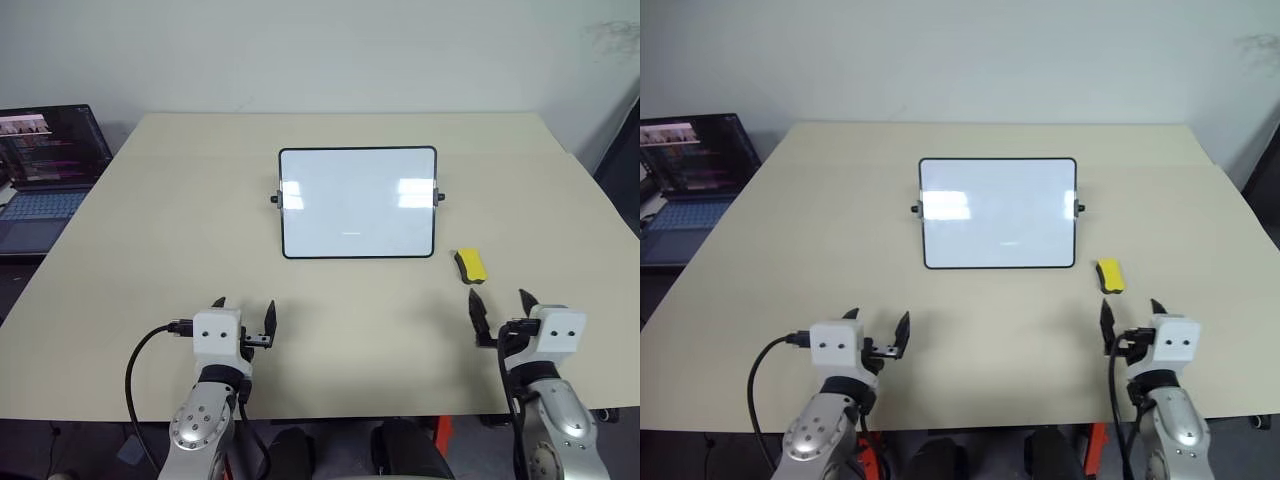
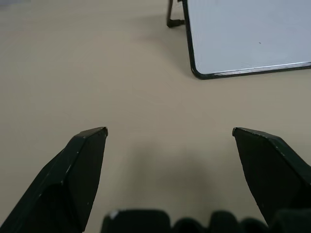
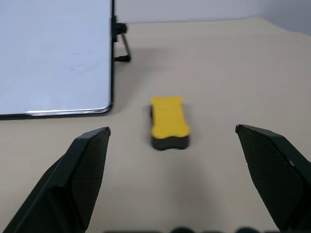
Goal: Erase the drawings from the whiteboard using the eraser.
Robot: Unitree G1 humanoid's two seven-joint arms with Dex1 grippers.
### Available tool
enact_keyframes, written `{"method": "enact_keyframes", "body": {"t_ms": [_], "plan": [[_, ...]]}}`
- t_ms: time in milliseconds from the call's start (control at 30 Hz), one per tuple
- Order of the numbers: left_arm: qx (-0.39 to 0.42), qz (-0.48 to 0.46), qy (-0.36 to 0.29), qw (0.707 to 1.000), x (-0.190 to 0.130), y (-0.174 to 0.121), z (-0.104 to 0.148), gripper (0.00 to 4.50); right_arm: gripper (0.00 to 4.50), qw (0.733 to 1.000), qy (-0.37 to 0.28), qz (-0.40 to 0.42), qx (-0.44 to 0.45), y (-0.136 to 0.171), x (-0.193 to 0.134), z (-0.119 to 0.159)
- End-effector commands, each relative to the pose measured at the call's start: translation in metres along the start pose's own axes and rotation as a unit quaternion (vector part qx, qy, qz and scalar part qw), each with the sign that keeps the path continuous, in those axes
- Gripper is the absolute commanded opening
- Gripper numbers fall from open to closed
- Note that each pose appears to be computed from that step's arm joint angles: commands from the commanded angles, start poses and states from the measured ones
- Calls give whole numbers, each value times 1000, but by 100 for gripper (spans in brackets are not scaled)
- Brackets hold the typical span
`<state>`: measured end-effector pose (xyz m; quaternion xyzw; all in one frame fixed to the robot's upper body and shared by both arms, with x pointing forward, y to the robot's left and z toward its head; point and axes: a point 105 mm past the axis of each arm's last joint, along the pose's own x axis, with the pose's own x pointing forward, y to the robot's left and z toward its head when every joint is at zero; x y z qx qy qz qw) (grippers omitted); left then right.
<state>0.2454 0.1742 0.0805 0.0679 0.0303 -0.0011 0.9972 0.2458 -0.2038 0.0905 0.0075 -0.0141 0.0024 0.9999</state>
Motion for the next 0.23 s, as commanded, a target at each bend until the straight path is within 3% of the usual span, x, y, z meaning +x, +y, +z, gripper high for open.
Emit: {"method": "enact_keyframes", "body": {"t_ms": [33,233], "plan": [[9,12,-33,999,-2,6,17,450,449,1000,-22,16,-11,3,-7,10],[11,-12,-20,1000,-8,-3,10,450,449,999,-19,4,-26,-2,-20,14]]}}
